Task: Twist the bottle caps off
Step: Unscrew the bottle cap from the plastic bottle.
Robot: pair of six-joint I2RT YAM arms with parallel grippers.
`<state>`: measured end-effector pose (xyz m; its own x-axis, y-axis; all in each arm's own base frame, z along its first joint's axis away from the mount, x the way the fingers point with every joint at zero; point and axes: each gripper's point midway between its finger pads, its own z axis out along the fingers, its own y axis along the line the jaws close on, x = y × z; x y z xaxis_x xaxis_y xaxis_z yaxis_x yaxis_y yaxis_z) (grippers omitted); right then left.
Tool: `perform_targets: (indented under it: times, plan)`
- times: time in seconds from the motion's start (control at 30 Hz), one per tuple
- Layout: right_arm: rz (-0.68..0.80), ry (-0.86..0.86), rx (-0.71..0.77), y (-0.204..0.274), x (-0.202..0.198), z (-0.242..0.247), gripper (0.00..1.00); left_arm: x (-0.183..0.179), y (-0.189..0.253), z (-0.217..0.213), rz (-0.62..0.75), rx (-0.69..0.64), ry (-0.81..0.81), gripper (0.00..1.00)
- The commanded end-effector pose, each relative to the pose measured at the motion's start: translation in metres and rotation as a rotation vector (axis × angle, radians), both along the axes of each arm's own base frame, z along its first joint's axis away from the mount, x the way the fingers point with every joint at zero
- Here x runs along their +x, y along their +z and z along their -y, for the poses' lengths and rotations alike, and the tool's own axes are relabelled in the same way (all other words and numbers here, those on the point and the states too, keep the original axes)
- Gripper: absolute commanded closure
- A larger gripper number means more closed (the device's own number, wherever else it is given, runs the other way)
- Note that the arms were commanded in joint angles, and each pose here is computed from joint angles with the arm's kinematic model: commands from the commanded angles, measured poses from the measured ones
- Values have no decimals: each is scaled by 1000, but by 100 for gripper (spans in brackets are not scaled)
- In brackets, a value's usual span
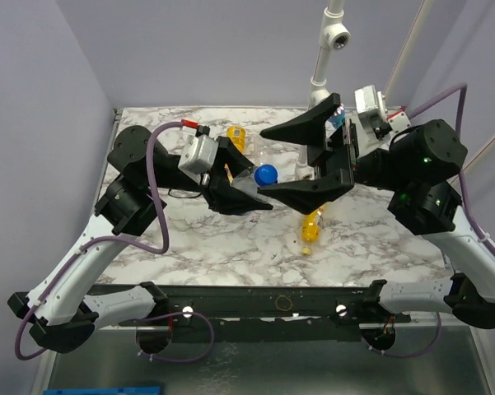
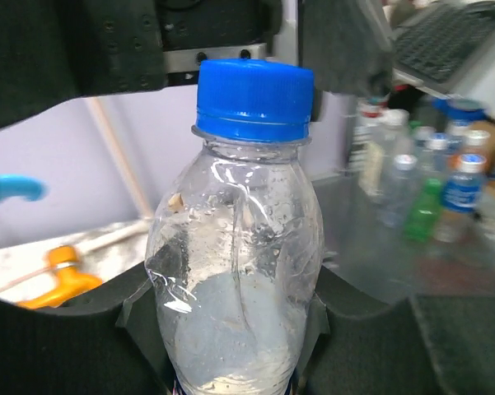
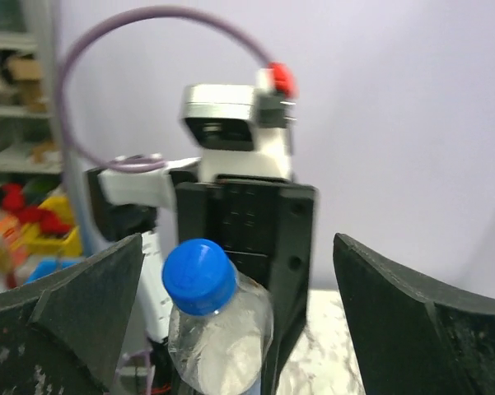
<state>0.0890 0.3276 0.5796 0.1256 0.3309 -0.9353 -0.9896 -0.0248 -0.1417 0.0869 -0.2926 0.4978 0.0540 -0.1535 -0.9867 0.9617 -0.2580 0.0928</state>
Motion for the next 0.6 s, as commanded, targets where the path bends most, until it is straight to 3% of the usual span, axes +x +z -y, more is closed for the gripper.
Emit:
perform_targets:
  times: [0.0, 0.13, 0.23, 0.57]
  plan:
    - [-164, -330, 51, 1, 54, 20, 0, 58, -2, -2, 186, -56, 346, 100]
    - [-238, -489, 125, 3, 78, 40, 0, 94, -13, -7, 311, -42, 530, 100]
    - [-262, -504, 156, 6, 82, 42, 0, 110, -16, -8, 284, -28, 602, 100]
    - [-301, -529, 69, -14, 107, 8, 8, 114, -17, -7, 251, -29, 619, 100]
